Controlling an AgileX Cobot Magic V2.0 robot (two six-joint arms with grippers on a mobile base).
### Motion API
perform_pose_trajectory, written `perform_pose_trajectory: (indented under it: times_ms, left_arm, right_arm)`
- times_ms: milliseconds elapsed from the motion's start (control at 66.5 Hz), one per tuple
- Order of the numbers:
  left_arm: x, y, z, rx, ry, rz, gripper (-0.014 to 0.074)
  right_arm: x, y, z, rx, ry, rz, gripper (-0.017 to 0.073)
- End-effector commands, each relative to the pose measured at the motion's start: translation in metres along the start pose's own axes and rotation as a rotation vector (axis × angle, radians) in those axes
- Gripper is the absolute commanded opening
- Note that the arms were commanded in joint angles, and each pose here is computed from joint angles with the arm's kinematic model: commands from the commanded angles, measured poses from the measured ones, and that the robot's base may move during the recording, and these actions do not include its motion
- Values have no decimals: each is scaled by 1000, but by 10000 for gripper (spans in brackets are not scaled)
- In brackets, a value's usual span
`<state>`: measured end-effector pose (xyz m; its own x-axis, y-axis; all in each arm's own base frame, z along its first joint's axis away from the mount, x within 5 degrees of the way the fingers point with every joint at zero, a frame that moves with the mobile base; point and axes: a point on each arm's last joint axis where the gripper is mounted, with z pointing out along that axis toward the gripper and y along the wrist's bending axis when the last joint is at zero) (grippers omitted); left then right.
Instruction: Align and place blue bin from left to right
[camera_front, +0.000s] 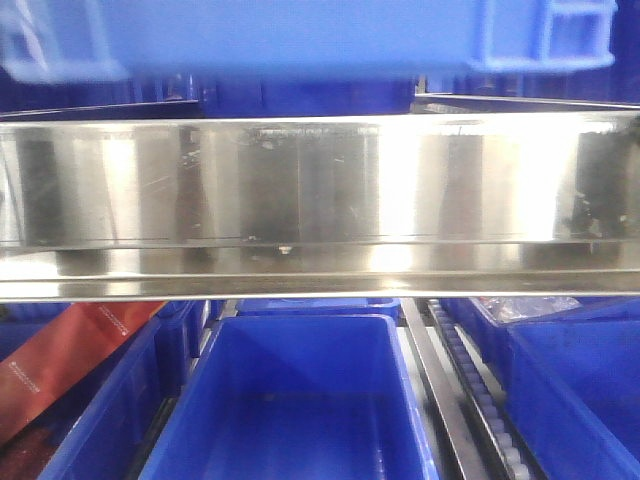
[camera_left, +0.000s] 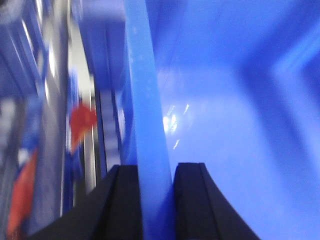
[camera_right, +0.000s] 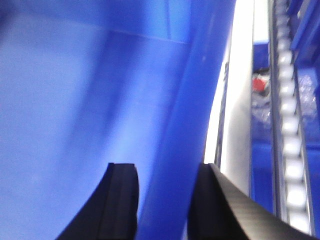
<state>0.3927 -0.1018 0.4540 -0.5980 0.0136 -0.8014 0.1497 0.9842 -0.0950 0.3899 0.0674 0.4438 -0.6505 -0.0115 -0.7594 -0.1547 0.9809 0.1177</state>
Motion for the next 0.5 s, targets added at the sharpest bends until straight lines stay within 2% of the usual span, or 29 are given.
perform_pose_trajectory:
  times_ms: [0, 165, 361, 436, 481]
  left_arm:
    - [-9, 2, -7, 16, -74, 1, -111]
    - [-4, 11, 18, -16, -27, -3, -111]
    - [3, 16, 39, -60, 11, 24, -111]
    - [4, 16, 43, -63, 22, 25, -87]
    - [5, 16, 45, -68, 26, 28, -44]
  right_arm:
    - [-13, -4, 6, 10, -117, 2, -69]
    - [-12, -6, 29, 12, -112, 5, -69]
    - [-9, -7, 47, 15, -100, 8, -64]
    - [-9, -8, 51, 16, -104, 7, -49]
    - [-10, -8, 51, 16, -107, 7, -44]
